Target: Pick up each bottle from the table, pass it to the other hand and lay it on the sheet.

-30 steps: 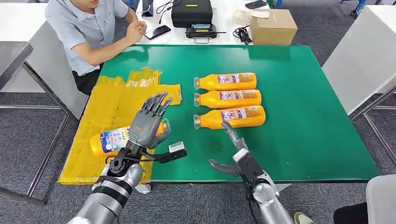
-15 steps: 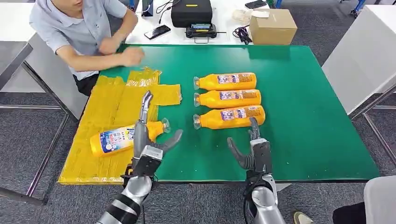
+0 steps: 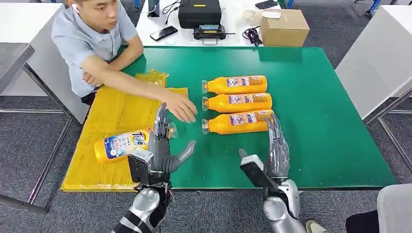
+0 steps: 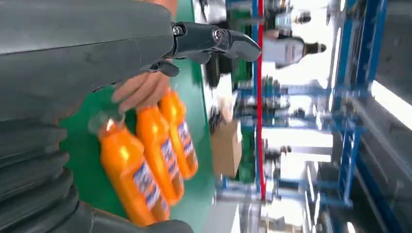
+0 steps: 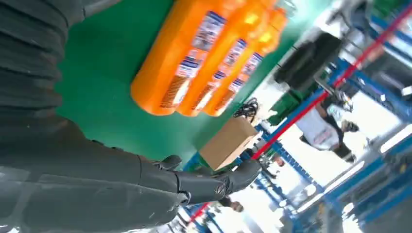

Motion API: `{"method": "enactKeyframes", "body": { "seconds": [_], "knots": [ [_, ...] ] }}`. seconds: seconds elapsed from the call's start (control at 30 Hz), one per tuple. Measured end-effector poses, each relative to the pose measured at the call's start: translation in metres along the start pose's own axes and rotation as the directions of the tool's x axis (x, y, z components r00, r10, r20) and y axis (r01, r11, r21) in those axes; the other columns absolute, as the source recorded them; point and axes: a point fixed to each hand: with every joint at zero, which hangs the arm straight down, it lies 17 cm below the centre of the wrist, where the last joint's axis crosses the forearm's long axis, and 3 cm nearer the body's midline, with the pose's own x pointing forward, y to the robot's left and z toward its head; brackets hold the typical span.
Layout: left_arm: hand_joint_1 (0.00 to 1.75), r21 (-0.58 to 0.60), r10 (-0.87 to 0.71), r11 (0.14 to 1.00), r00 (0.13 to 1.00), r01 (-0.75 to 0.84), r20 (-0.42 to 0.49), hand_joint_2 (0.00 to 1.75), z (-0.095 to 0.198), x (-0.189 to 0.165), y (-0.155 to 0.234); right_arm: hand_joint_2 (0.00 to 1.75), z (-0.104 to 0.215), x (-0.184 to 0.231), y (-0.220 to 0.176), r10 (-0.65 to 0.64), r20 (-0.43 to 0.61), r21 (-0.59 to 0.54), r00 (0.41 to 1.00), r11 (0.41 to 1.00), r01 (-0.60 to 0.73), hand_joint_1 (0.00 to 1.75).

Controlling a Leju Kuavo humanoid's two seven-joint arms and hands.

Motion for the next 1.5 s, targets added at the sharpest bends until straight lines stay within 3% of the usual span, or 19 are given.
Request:
{"method": "enactKeyframes", "body": {
  "seconds": [0.3, 0.73, 1.0, 1.2, 1.5],
  "knots": [
    [0.00, -0.050, -0.016, 0.999, 1.000, 0.016, -0.002, 1.75, 0.011, 0.002, -0.009, 1.75, 0.008, -0.028, 0.010, 0.225, 0.044, 0.153, 0.973, 0.961, -0.229, 0.00],
    [0.00, -0.057, -0.047, 0.997, 0.999, 0.046, -0.015, 1.75, 0.020, -0.001, -0.010, 1.75, 0.017, -0.042, 0.021, 0.321, 0.066, 0.253, 0.945, 0.911, -0.327, 0.00],
    [0.00, -0.065, -0.071, 0.995, 0.997, 0.070, -0.013, 1.75, 0.017, 0.000, -0.013, 1.75, 0.024, -0.046, 0.049, 0.260, 0.032, 0.351, 0.965, 0.901, -0.254, 0.00],
    [0.00, -0.078, -0.013, 0.997, 0.995, 0.006, -0.102, 1.75, 0.015, -0.011, -0.018, 1.75, 0.035, -0.062, 0.065, 0.283, -0.004, 0.420, 0.959, 0.871, -0.255, 0.00],
    [0.00, -0.091, 0.004, 0.996, 0.993, -0.014, -0.115, 1.75, 0.013, -0.012, -0.022, 1.75, 0.044, -0.065, 0.080, 0.281, -0.005, 0.466, 0.960, 0.850, -0.246, 0.00]
  ]
}}
